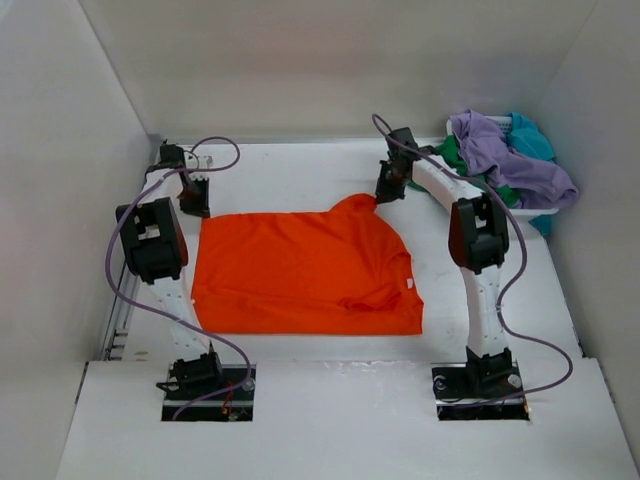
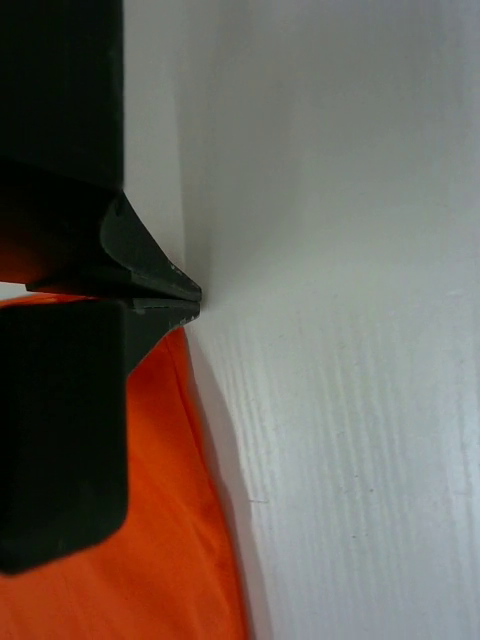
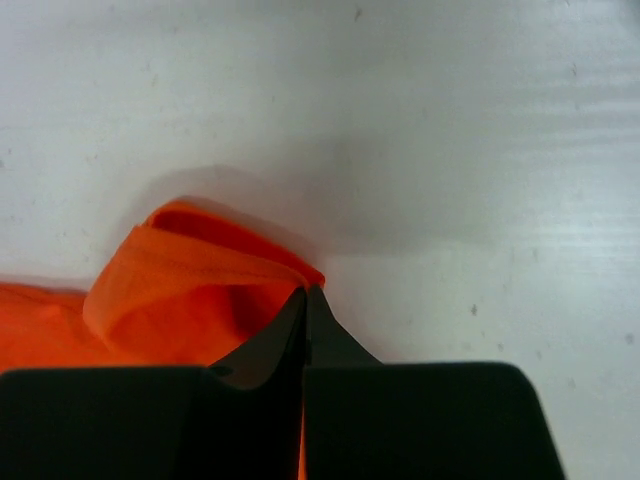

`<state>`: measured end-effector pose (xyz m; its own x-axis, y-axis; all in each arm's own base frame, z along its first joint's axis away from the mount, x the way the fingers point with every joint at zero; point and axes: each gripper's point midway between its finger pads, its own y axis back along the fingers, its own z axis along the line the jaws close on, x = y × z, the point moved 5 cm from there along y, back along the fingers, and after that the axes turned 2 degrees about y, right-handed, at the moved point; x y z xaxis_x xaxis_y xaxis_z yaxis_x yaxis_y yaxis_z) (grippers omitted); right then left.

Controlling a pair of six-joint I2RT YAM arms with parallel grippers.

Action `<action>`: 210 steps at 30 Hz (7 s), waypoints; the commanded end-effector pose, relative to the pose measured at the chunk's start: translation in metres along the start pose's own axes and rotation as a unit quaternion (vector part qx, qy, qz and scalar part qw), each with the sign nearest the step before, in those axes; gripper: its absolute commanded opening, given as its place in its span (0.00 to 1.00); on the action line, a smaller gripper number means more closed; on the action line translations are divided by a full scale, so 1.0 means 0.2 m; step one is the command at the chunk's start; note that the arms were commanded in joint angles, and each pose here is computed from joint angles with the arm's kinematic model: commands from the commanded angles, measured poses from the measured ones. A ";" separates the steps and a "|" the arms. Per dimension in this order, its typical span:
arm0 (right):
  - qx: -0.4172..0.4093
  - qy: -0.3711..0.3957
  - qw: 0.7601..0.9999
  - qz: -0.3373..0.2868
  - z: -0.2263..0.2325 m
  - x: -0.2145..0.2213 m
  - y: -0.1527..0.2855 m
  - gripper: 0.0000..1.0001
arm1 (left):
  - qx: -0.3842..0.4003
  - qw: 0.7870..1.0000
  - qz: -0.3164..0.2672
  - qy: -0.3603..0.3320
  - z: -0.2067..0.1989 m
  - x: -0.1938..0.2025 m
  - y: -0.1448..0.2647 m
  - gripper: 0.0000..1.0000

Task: Fold and stack the t-shirts
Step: Grap the side of the flattened tshirt furthest away from the robot with both arms, then fold the other side of the tshirt into a rectangle

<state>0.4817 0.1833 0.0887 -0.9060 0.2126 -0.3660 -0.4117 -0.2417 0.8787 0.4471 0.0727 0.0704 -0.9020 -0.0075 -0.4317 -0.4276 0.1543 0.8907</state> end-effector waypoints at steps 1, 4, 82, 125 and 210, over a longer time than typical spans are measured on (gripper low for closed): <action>-0.041 0.040 0.994 -0.093 0.15 -0.12 0.42 0.00 | 0.002 0.998 -0.053 -0.032 -0.06 -0.09 0.23 0.00; -0.052 0.051 0.990 -0.122 0.15 -0.05 0.60 0.00 | -0.015 0.994 -0.083 -0.072 -0.08 -0.12 0.35 0.00; -0.013 0.026 0.999 -0.038 -0.26 1.07 0.65 0.00 | -0.033 0.962 -0.078 -0.260 -0.20 0.64 0.48 0.05; -0.027 0.050 0.998 0.004 -0.20 1.23 0.58 0.05 | 0.198 0.883 -0.137 -0.403 -1.30 0.38 0.76 0.62; -0.081 -0.035 0.996 -0.008 -0.21 1.19 0.64 0.07 | 0.309 0.814 -0.060 -0.488 -2.08 0.83 0.21 0.30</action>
<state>0.2142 0.1569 0.0935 -0.8932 0.3053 -0.3302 -0.4296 -0.3621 0.8273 0.2581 -0.3320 0.0993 -0.2978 0.6542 -0.6952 -0.1418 0.6899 0.7099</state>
